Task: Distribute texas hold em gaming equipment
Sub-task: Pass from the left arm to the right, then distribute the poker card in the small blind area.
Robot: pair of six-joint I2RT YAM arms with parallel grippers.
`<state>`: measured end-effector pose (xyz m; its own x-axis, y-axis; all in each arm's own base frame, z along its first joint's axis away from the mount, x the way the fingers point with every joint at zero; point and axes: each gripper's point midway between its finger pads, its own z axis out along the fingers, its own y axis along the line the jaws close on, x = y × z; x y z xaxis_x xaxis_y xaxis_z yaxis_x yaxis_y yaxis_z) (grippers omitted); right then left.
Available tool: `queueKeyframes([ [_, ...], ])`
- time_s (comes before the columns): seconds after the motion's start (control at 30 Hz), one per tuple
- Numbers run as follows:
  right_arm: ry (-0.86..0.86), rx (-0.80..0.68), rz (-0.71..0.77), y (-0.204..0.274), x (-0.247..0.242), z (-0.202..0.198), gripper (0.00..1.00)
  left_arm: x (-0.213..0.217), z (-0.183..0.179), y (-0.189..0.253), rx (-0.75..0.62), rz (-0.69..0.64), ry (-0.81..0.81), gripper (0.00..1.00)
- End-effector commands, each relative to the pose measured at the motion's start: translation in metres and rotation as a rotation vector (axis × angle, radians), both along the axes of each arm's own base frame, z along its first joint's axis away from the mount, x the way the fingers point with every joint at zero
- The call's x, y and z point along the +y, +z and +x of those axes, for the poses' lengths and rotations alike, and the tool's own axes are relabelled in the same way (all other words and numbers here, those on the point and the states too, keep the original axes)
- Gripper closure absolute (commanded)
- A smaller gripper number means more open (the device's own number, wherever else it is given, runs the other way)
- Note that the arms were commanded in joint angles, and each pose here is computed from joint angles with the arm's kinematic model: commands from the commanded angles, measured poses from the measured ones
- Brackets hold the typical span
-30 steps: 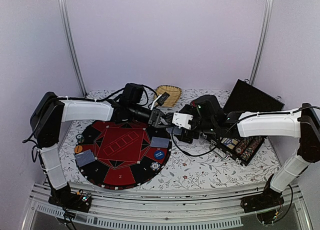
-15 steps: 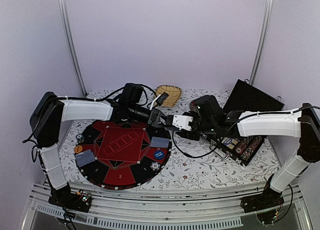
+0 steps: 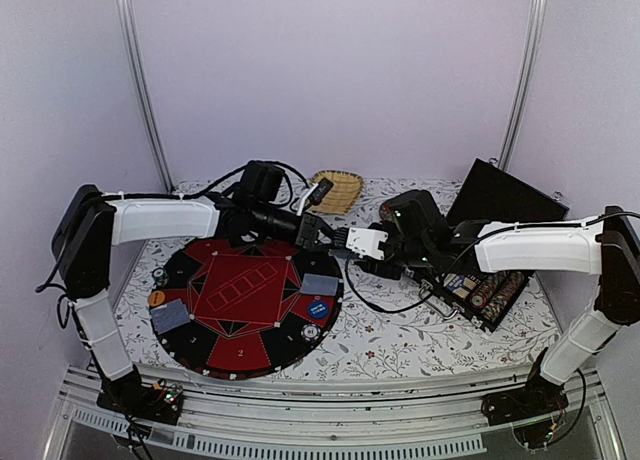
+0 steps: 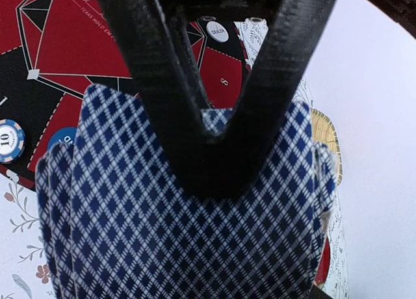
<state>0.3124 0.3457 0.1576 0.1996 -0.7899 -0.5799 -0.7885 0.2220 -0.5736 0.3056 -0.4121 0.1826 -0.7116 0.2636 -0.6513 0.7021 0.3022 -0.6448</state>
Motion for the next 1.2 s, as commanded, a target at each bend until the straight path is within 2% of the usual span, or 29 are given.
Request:
queueKeyframes([
  [0.0,-0.021,-0.03,0.048,0.019,-0.001,0.005,0.49,0.005,0.005,0.017,-0.049,0.001,0.024,0.71],
  [0.13,-0.021,-0.032,0.052,0.02,0.0,0.004,0.49,0.005,0.001,0.022,-0.05,-0.015,0.005,0.66],
  [0.23,-0.018,-0.033,0.056,0.021,0.0,0.004,0.49,0.004,-0.001,0.031,-0.041,-0.035,-0.003,0.55],
  [0.37,-0.019,-0.032,0.065,0.023,0.0,0.004,0.5,0.006,0.0,0.037,-0.041,-0.025,0.002,0.48],
  [0.57,-0.024,-0.027,0.064,0.022,-0.002,0.006,0.5,0.009,-0.004,0.038,-0.02,-0.007,-0.006,0.45],
  [0.83,-0.025,-0.022,0.068,0.021,-0.002,0.006,0.5,0.019,-0.003,0.058,-0.091,-0.003,0.045,0.42],
  [0.9,-0.024,-0.021,0.068,0.02,-0.002,0.007,0.51,0.02,-0.005,0.058,-0.093,-0.004,0.043,0.45],
  [1.03,-0.021,-0.021,0.069,0.021,-0.001,0.006,0.51,0.019,-0.009,0.051,-0.071,0.003,0.029,0.68],
  [1.17,-0.019,-0.021,0.071,0.022,-0.001,0.007,0.51,0.013,-0.01,0.045,-0.059,0.001,0.013,0.71],
])
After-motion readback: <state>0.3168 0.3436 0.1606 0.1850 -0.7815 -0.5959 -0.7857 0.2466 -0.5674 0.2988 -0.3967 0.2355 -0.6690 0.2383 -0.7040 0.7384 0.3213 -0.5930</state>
